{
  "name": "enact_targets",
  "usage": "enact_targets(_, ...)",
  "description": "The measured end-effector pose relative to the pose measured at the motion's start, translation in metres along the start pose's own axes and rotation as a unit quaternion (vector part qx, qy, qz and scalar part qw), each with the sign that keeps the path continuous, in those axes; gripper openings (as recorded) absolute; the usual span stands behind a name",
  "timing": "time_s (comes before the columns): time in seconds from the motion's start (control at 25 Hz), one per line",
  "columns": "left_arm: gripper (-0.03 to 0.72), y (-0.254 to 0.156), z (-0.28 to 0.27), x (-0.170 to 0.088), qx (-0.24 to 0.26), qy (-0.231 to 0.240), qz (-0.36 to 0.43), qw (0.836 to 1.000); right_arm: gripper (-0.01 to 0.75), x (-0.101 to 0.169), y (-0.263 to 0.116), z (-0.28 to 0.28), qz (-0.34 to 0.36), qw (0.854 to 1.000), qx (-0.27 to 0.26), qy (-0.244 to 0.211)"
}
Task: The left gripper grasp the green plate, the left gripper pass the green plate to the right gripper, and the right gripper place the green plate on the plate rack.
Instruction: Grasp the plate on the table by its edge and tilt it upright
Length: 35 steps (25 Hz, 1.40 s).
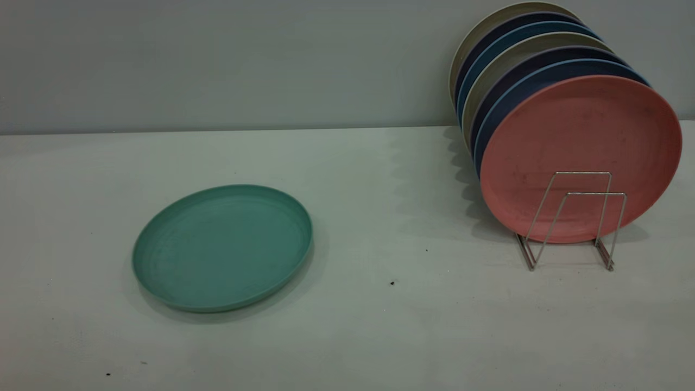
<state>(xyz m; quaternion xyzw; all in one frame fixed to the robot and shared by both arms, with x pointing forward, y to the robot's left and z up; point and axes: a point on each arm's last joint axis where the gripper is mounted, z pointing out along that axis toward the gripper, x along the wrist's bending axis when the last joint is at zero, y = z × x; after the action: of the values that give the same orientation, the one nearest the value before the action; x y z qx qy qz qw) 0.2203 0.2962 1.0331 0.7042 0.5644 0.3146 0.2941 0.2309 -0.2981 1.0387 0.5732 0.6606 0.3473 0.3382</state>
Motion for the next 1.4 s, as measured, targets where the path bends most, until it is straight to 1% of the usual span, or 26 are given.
enact_targets(0.24, 0.568, 0.0, 0.0, 0.0, -0.001, -0.001, 0.001, 1.0, 0.377, 0.0, 0.0, 0.0, 0.0, 1.0, 0.0, 0.0)
enact_targets(0.6, 0.568, 0.002, 0.0, -0.006, -0.009, -0.03, -0.009, 0.999, 0.377, 0.001, 0.0, 0.0, 0.001, 1.0, 0.0, 0.003)
enact_targets(0.72, 0.568, 0.002, 0.0, -0.006, -0.011, -0.031, -0.032, 0.999, 0.377, 0.002, 0.003, -0.002, 0.005, 1.0, -0.01, 0.011)
enact_targets(0.84, 0.568, 0.009, -0.002, -0.003, -0.032, -0.024, -0.073, 0.997, 0.381, 0.003, 0.017, 0.0, 0.012, 1.0, -0.012, 0.022)
enact_targets(0.92, 0.568, 0.021, -0.003, 0.0, -0.043, -0.017, -0.084, 0.995, 0.393, 0.003, 0.032, 0.006, 0.014, 0.999, 0.002, 0.029)
enact_targets(1.0, 0.568, 0.039, -0.001, 0.004, -0.044, -0.014, -0.09, 0.995, 0.414, 0.003, 0.049, 0.012, 0.013, 0.999, 0.016, 0.034)
enact_targets(1.16, 0.568, 0.077, 0.017, 0.012, -0.01, -0.018, -0.09, 0.996, 0.462, 0.003, 0.084, 0.031, 0.0, 0.998, 0.041, 0.051)
enact_targets(1.28, 0.568, 0.104, 0.043, 0.018, 0.036, -0.031, -0.096, 0.994, 0.476, 0.005, 0.103, 0.05, -0.022, 0.996, 0.046, 0.074)
enact_targets(1.4, 0.568, 0.126, 0.074, 0.021, 0.08, -0.046, -0.11, 0.99, 0.48, 0.01, 0.116, 0.076, -0.032, 0.992, 0.052, 0.106)
